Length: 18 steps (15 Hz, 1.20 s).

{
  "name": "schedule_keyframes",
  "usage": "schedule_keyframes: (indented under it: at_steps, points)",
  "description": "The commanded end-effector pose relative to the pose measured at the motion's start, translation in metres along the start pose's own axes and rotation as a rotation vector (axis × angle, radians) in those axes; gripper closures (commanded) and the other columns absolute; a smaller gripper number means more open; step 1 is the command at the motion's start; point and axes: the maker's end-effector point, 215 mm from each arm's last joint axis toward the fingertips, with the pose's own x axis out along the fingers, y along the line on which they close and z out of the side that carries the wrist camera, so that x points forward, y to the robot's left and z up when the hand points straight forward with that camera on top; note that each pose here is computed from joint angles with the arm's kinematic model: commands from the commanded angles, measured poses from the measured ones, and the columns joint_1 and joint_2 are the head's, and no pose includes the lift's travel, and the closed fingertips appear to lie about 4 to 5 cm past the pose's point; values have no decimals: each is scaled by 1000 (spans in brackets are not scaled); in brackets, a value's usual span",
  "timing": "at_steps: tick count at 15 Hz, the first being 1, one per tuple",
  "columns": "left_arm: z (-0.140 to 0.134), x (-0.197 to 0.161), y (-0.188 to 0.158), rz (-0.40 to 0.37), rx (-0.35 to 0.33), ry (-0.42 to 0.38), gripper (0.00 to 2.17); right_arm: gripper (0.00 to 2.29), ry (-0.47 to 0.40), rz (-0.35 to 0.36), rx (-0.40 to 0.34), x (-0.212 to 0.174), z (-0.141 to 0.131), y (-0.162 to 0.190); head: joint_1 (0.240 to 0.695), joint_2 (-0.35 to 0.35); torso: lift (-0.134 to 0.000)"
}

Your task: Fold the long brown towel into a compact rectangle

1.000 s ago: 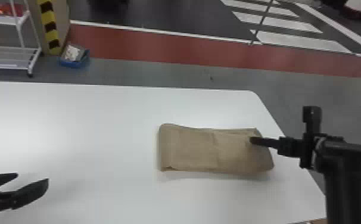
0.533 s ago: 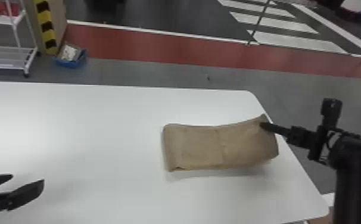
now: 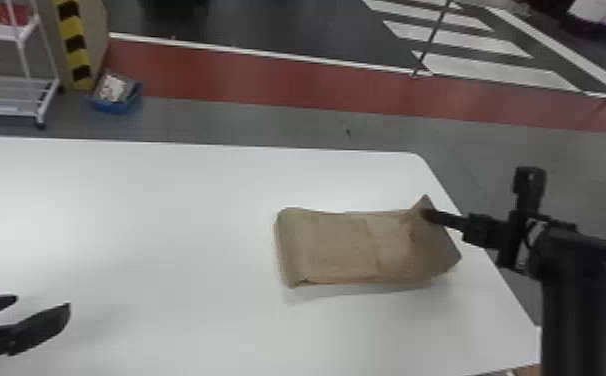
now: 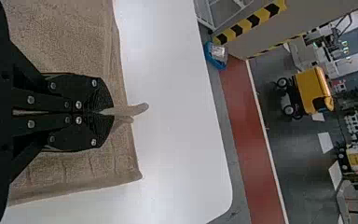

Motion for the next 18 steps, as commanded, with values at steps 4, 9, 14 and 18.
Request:
schedule_keyframes:
  at_steps: [4,9,14,18]
  points:
    - [-2,-3,5,5,-6,1,36,1328,-220,67,117,-29,66,-1,695,-274,-120]
    - [-5,0,0,-5,-10,5,36,-2,-45,-30,87,-10,-2,-37,695,-304,-120]
    - [-7,-3,2,0,-13,8,36,66,-17,-42,145,-28,-11,-49,695,-327,-120]
    - [-7,-1,-1,-7,-8,8,36,66,15,-84,130,-40,-17,-68,695,-350,-120]
